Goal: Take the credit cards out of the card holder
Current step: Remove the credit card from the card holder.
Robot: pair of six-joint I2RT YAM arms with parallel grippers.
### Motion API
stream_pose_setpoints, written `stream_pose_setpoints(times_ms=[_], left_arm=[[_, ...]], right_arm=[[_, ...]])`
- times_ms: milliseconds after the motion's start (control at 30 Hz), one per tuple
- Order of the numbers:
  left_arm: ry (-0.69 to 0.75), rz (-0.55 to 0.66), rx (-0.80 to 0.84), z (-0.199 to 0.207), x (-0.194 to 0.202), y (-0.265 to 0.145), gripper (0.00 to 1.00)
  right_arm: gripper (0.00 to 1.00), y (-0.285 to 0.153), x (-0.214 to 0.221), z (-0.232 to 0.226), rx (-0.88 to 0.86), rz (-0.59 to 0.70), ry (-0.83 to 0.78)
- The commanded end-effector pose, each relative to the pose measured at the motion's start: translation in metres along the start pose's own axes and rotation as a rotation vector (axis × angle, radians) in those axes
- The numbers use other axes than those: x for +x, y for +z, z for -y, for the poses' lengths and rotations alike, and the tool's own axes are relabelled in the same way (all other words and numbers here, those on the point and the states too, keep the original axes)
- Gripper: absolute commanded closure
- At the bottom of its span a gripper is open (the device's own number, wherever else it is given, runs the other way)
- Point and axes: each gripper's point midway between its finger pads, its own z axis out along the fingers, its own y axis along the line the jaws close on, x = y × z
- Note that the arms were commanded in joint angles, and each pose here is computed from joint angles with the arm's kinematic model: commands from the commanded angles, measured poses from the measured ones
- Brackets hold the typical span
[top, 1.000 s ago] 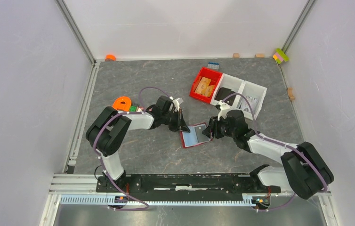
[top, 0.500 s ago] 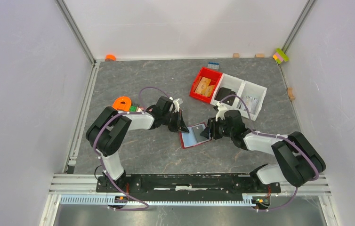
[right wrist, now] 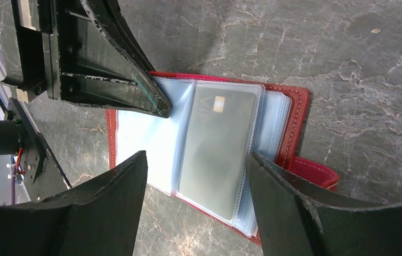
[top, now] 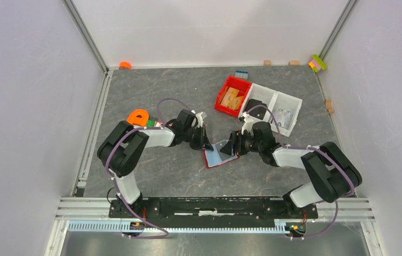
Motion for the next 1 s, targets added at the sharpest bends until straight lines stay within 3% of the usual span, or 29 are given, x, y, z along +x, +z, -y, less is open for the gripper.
stream_pose_setpoints(times_ms=[0,333,733,967], left_arm=[[0.074,0.032,-0.005,0.007,-0.013,-0.001,0.97],[0.072,0.032,-0.025,0.003,-0.014,0.001,0.97],[0.072,0.033,0.031,0.014,-0.014,-0.002,0.97],[0.063,0.025,0.058,0.018,-0.012,-0.001,0.97]], right_arm=[[0.27,0.003,0.028,0.002,-0.019,-0.096,0.066],[0.51,-0.009,0.006,-0.019,-0.075,0.005,-0.005],[0.49,-0.009,0.002,-0.057,-0.190,0.018,-0.151],[0.41,0.000,0.009,-0.062,-0.195,-0.023,-0.181]])
